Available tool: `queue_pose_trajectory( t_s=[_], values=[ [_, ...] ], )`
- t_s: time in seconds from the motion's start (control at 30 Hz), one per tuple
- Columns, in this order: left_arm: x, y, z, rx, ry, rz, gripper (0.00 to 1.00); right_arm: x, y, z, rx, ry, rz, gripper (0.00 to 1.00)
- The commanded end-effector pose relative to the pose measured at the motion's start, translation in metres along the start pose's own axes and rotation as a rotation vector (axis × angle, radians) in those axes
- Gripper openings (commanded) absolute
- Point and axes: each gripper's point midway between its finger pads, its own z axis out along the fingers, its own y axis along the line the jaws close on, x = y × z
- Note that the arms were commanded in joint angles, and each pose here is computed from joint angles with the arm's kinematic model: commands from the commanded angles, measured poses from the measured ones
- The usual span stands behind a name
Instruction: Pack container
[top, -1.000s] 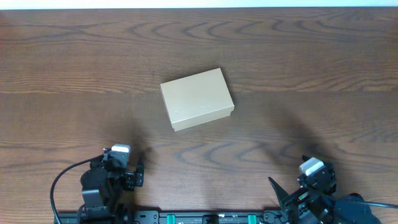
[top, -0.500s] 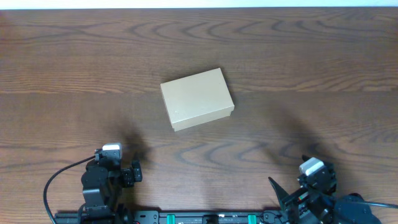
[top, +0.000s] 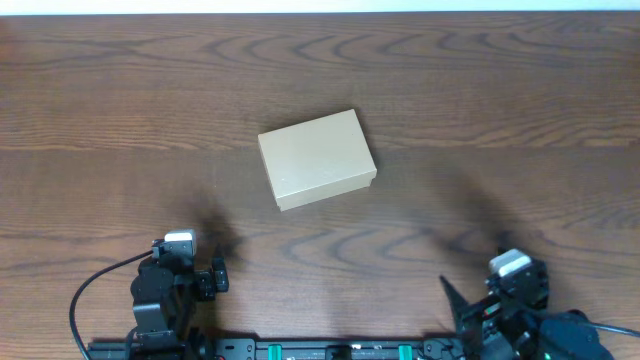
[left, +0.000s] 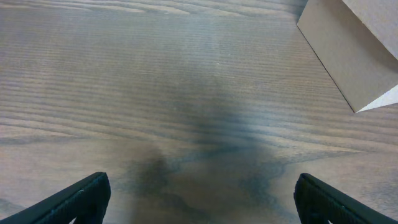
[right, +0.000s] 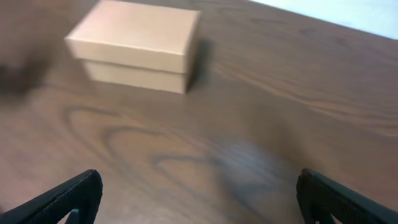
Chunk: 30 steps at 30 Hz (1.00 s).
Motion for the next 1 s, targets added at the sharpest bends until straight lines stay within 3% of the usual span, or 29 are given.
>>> queue_pose_trajectory(
  t_s=[0.0, 0.4, 0.8, 0.97],
  values=[
    [0.005, 0.002, 0.003, -0.014, 0.009, -0.005, 0.95, 0.013, -0.02, 0.012, 0.126, 0.038, -0.022, 0.99],
    [0.005, 0.002, 0.003, -0.014, 0.009, -0.005, 0.95, 0.062, -0.034, 0.07, 0.171, 0.07, 0.031, 0.99],
    [0.005, 0.002, 0.003, -0.014, 0.009, -0.005, 0.95, 0.107, -0.059, 0.084, 0.292, 0.169, 0.162, 0.99],
    [0.005, 0.002, 0.003, -0.014, 0.009, -0.005, 0.95, 0.108, -0.068, 0.081, 0.338, 0.17, 0.187, 0.99]
  ],
)
